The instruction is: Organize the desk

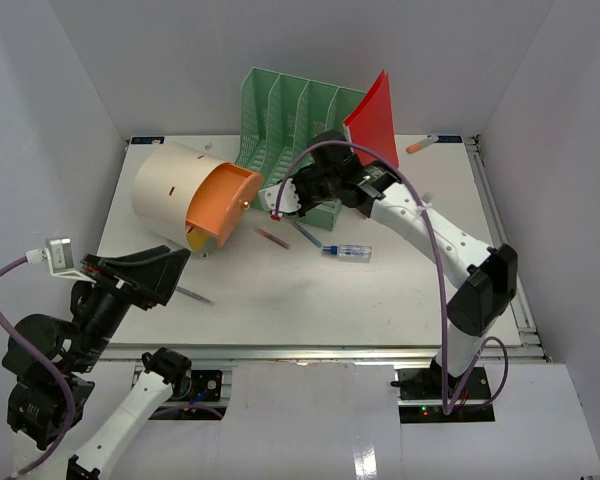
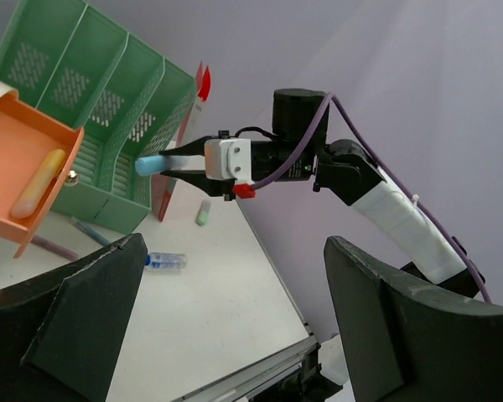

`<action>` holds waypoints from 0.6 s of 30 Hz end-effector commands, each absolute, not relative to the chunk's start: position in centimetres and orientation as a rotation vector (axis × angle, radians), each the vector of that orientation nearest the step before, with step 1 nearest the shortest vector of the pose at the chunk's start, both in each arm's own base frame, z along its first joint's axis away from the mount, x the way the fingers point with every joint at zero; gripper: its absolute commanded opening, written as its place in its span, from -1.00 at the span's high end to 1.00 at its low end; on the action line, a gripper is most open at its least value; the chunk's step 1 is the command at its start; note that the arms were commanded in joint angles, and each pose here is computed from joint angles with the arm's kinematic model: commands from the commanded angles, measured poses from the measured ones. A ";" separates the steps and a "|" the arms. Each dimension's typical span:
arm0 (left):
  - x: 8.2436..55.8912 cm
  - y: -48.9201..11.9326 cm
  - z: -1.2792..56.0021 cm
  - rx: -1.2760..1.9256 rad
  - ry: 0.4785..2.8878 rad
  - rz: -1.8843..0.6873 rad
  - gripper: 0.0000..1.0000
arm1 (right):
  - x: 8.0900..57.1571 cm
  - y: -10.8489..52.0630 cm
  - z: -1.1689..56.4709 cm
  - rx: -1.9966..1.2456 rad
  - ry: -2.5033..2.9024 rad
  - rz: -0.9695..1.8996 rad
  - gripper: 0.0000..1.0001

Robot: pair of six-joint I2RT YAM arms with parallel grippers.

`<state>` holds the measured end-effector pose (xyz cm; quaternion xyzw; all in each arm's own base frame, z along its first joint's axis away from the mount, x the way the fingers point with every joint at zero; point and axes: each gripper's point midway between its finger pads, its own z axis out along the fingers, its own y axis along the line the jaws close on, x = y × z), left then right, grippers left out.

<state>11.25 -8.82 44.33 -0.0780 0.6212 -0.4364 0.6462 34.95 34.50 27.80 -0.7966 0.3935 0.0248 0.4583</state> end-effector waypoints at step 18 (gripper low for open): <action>11.7 -8.5 41.9 -0.240 1.443 -0.989 -0.96 | 34.6 49.8 35.5 -1.843 0.392 -0.373 0.73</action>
